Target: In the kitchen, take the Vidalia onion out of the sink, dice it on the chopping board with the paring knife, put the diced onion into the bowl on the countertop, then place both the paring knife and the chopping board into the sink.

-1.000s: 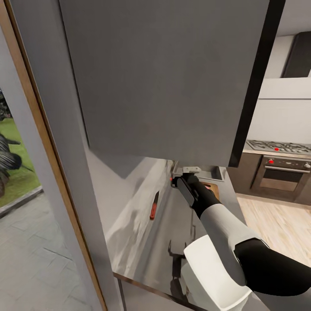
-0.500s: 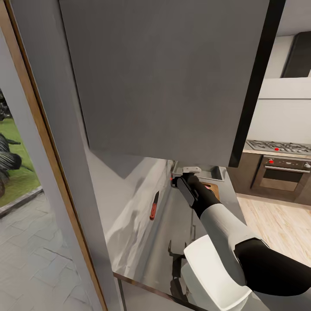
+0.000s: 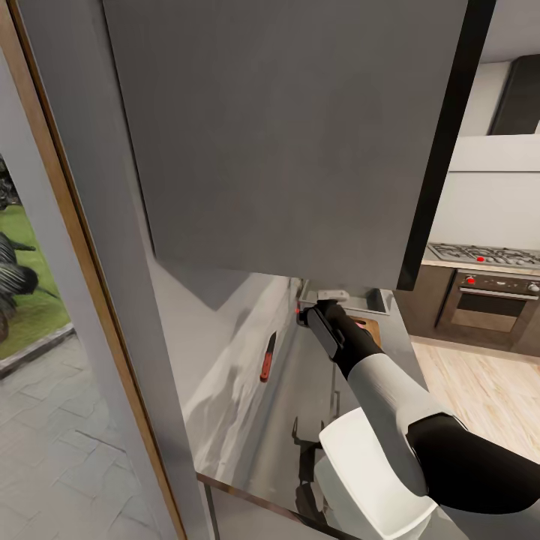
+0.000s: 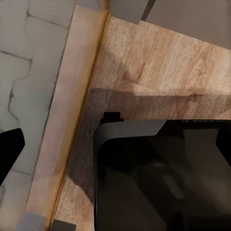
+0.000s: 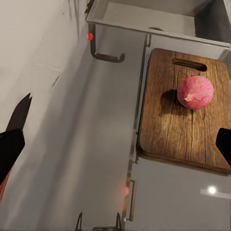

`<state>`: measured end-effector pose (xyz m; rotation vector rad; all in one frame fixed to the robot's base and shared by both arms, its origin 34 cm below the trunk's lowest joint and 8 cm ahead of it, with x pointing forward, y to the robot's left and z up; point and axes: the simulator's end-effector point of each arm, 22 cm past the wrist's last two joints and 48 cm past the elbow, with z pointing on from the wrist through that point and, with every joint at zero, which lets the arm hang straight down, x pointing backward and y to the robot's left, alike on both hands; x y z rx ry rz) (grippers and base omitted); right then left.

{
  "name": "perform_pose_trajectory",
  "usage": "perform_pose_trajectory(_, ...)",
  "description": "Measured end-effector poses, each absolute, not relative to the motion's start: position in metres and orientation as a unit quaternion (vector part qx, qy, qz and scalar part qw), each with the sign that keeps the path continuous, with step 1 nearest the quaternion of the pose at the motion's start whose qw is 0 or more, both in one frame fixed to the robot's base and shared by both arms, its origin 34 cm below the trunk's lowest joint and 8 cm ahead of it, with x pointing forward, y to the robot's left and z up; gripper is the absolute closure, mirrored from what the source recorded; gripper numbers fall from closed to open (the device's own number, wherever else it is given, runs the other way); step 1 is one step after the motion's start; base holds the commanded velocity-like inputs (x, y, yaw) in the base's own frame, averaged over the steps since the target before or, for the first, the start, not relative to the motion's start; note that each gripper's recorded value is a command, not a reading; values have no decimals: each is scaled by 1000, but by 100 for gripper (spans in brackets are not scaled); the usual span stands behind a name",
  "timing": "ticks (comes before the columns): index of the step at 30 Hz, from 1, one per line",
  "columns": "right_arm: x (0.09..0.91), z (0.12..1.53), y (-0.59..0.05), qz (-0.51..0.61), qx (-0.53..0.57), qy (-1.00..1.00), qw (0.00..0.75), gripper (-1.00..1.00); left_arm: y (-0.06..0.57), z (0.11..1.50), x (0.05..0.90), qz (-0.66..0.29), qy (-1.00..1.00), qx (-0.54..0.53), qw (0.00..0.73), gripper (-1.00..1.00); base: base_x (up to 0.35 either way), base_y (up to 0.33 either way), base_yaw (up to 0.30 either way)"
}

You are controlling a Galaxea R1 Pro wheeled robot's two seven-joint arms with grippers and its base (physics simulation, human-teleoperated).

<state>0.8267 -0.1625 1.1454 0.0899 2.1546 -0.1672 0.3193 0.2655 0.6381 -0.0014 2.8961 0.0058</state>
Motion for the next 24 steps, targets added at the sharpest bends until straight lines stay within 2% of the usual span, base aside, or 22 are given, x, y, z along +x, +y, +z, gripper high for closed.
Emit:
perform_pose_trajectory(7, 816, 1131, -164, -79, 22, 899, 431, -100, 264, 638, 320, 1, 992, 0, 123, -100, 0, 0, 0)
perform_pose_trajectory(24, 813, 1112, -138, -26, -6, 909, 417, -100, 264, 638, 319, 1, 992, 0, 122, -100, 0, 0, 0)
